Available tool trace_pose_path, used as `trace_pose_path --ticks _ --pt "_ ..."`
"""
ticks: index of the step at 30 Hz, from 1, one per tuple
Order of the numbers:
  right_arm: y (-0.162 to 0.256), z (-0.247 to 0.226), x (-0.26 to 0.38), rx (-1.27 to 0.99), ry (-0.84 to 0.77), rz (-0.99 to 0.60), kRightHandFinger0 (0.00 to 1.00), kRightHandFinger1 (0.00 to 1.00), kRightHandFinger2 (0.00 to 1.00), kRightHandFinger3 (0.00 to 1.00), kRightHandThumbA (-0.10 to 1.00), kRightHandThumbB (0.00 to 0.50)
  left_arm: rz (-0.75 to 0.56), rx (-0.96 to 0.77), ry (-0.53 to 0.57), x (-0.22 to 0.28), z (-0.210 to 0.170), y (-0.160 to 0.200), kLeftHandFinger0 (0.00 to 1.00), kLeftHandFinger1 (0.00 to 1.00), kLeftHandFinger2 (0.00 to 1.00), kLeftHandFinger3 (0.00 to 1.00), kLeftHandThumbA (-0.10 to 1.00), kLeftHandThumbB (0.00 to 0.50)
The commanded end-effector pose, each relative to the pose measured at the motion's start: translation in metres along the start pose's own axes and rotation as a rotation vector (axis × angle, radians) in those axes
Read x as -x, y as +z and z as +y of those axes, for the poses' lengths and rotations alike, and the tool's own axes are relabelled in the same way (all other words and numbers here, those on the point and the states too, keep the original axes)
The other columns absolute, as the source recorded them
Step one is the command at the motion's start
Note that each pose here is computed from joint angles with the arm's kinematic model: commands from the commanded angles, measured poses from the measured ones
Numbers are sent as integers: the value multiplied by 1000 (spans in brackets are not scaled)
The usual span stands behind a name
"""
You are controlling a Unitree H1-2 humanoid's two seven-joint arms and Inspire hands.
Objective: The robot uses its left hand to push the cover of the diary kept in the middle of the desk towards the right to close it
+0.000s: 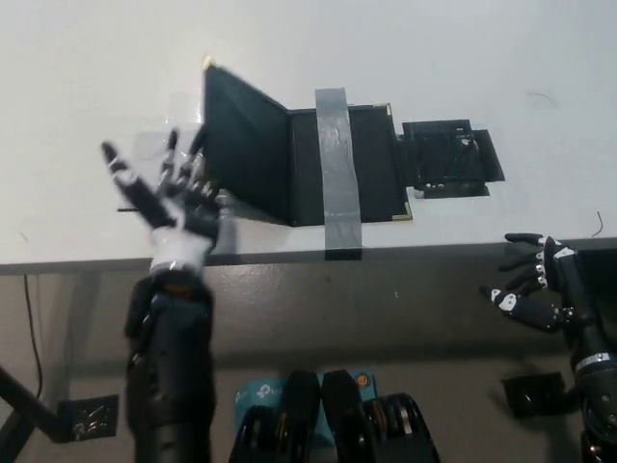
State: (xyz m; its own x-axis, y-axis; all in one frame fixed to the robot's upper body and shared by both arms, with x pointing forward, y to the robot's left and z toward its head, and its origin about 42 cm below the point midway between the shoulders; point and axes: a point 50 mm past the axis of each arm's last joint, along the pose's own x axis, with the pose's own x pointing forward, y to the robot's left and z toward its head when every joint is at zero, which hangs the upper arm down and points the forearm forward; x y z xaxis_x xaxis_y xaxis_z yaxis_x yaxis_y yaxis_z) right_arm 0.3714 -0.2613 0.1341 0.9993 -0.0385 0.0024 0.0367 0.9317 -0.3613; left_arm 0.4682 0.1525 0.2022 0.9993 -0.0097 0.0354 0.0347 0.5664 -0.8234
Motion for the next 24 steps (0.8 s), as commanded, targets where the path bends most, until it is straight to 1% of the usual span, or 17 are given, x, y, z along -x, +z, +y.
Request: trace_pose_path --ticks 1,2,3,5,7,8,9,11,14,15,17,18,20,21,22,24 --pt "19 -8 -8 25 0 -57 277 340 447 700 854 83 98 -26 -134 -9 -68 -36 1000 1000 1000 1000 1000 316" --pt "19 -8 -8 25 0 -59 279 339 440 697 841 85 103 -71 -167 -9 -77 -40 1000 1000 1000 1000 1000 324" --pt "19 -9 -9 27 2 -59 274 335 438 695 835 87 105 -93 -174 -9 -81 -42 1000 1000 1000 1000 1000 331" --pt "19 -9 -9 35 8 -67 270 332 436 695 832 86 103 -144 -185 -8 -91 -45 1000 1000 1000 1000 1000 323" --pt "19 -9 -9 36 18 -64 259 325 433 690 838 96 99 -253 -235 -8 -105 -47 1000 1000 1000 1000 1000 316" --pt "19 -8 -9 29 20 -56 267 328 430 675 835 103 102 -289 -250 -7 -109 -48 1000 1000 1000 1000 1000 321" --pt "19 -7 -8 27 22 -61 264 327 426 666 828 95 106 -310 -263 -6 -111 -48 1000 1000 1000 1000 1000 325" --pt "19 -5 -9 25 28 -62 268 326 422 651 822 102 111 -336 -281 -4 -110 -48 1000 1000 1000 1000 1000 313" --pt "20 -3 -10 38 38 -69 265 325 421 645 832 101 118 -369 -276 0 -100 -51 1000 1000 1000 1000 1000 301" --pt "21 -2 -11 39 40 -75 249 314 413 642 837 102 123 -361 -268 1 -96 -52 1000 1000 1000 1000 1000 293" --pt "21 -3 -10 46 40 -76 259 320 416 659 845 99 130 -372 -254 2 -86 -54 1000 1000 1000 1000 1000 304" --pt "21 -3 -10 52 42 -79 271 328 423 667 856 92 135 -373 -231 4 -76 -55 1000 1000 1000 1000 1000 297" --pt "21 -4 -9 53 42 -75 271 331 427 667 859 96 136 -371 -216 6 -69 -56 1000 1000 1000 1000 1000 298" --pt "20 -4 -8 51 42 -70 273 336 433 665 852 82 137 -350 -192 7 -59 -55 1000 1000 1000 1000 1000 296" --pt "18 -4 -7 46 41 -68 275 336 433 654 840 83 135 -345 -181 7 -54 -55 1000 1000 1000 1000 1000 302" --pt "17 -4 -5 55 38 -67 269 336 436 655 830 77 136 -343 -160 10 -46 -54 1000 1000 1000 1000 1000 293"
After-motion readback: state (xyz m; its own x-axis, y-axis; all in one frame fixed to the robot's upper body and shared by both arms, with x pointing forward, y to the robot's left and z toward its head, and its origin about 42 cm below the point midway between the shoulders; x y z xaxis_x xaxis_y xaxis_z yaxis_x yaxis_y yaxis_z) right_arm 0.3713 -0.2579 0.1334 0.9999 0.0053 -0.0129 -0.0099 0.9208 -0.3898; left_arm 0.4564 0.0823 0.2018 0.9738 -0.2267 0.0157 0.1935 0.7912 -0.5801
